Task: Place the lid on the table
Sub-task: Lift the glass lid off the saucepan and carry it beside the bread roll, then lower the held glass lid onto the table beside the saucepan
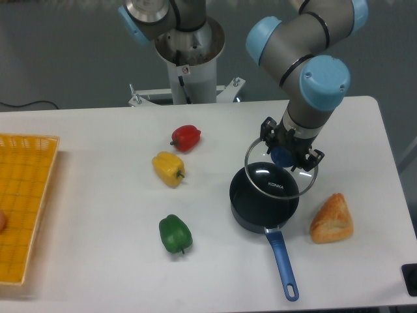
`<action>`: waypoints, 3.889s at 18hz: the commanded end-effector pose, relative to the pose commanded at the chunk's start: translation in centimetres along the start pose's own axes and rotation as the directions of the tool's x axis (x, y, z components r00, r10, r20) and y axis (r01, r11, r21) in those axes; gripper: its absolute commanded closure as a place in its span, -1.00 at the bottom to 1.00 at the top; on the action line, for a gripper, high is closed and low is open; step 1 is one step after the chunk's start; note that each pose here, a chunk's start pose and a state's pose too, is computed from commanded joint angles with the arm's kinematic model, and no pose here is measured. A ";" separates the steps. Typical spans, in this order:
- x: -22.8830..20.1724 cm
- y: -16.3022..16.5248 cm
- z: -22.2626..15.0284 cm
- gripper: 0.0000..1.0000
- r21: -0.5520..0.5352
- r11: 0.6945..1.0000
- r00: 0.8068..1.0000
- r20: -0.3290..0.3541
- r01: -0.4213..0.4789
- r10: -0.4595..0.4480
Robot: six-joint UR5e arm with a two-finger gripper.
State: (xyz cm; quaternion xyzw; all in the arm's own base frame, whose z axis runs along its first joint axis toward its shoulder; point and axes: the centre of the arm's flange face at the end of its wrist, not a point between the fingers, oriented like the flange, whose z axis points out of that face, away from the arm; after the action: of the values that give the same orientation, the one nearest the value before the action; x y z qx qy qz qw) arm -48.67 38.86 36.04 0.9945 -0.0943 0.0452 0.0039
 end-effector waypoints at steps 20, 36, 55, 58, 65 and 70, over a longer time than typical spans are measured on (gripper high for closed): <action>-6.0 11.8 2.3 0.00 -0.025 0.992 0.993 -0.001 -0.120 0.120; -7.9 13.8 8.3 0.00 -0.025 0.992 0.992 0.009 -0.128 0.128; -6.7 13.8 12.2 0.00 -0.018 0.992 0.992 0.002 -0.128 0.128; -6.6 13.8 12.6 0.00 -0.017 0.992 0.992 -0.003 -0.128 0.128; -6.6 13.7 13.9 0.00 -0.019 0.991 0.992 0.009 -0.129 0.129; -6.6 13.7 14.0 0.00 -0.020 0.991 0.992 0.008 -0.129 0.129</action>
State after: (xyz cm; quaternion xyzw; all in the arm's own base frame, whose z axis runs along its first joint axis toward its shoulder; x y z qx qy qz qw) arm -56.45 26.37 21.53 0.9864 -0.1590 0.0401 0.0103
